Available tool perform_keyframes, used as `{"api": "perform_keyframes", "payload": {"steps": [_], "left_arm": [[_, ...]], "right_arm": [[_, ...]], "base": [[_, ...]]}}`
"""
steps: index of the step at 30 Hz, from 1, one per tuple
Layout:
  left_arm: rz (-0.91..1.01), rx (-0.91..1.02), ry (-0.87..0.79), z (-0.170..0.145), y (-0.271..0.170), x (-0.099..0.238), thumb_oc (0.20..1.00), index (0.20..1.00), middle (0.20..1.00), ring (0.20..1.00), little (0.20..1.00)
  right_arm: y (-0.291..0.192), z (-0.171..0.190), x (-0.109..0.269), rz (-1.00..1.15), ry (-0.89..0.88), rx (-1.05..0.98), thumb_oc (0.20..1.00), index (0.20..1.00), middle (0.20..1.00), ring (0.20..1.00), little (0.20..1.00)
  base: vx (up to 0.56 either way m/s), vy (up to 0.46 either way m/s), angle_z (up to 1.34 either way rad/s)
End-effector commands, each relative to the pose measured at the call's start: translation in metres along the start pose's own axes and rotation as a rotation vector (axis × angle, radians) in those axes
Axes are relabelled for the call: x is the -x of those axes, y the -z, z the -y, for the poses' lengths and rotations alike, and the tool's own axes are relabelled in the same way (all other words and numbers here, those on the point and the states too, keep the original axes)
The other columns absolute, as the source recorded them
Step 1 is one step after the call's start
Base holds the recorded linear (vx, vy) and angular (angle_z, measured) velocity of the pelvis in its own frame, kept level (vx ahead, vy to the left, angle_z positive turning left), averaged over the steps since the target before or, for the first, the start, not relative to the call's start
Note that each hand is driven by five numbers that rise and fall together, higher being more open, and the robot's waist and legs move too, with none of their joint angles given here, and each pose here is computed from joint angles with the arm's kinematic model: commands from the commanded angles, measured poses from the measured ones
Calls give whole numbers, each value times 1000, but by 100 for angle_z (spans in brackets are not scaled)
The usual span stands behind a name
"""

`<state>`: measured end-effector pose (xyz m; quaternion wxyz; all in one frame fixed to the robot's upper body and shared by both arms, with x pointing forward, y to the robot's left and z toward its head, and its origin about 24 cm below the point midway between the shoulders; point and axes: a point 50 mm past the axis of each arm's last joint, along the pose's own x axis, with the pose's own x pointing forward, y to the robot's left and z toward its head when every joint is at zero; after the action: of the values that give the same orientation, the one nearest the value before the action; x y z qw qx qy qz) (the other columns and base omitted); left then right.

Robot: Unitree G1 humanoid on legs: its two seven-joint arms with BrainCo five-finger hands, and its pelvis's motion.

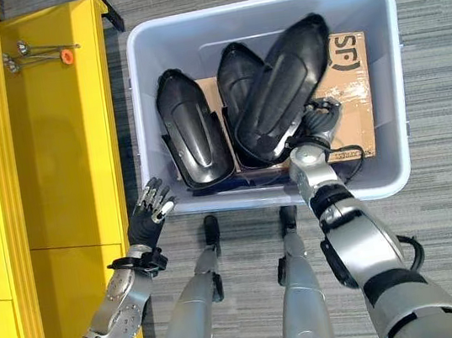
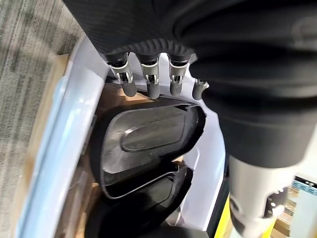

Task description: Move parts from the plastic box to the shelf.

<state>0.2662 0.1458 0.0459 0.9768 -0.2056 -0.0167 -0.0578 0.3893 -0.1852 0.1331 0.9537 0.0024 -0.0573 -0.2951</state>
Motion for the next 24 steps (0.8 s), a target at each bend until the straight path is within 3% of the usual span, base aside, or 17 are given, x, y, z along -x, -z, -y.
{"api": "perform_keyframes", "payload": {"steps": [1, 15, 24], "left_arm": [[78, -6, 0, -6, -21, 5, 1000, 1000, 1000, 1000, 1000], [19, -27, -41, -27, -15, 21, 1000, 1000, 1000, 1000, 1000], [-46, -37, -47, -34, -4, 33, 1000, 1000, 1000, 1000, 1000]], "right_arm": [[-26, -15, 16, 158, -66, -125, 200, 200, 200, 200, 200], [-53, -7, 62, 332, -328, -360, 200, 200, 200, 200, 200], [-48, -9, 83, 340, -485, -362, 200, 200, 200, 200, 200]], "base": [[0, 0, 0], [1, -3, -1], [0, -2, 0]]}}
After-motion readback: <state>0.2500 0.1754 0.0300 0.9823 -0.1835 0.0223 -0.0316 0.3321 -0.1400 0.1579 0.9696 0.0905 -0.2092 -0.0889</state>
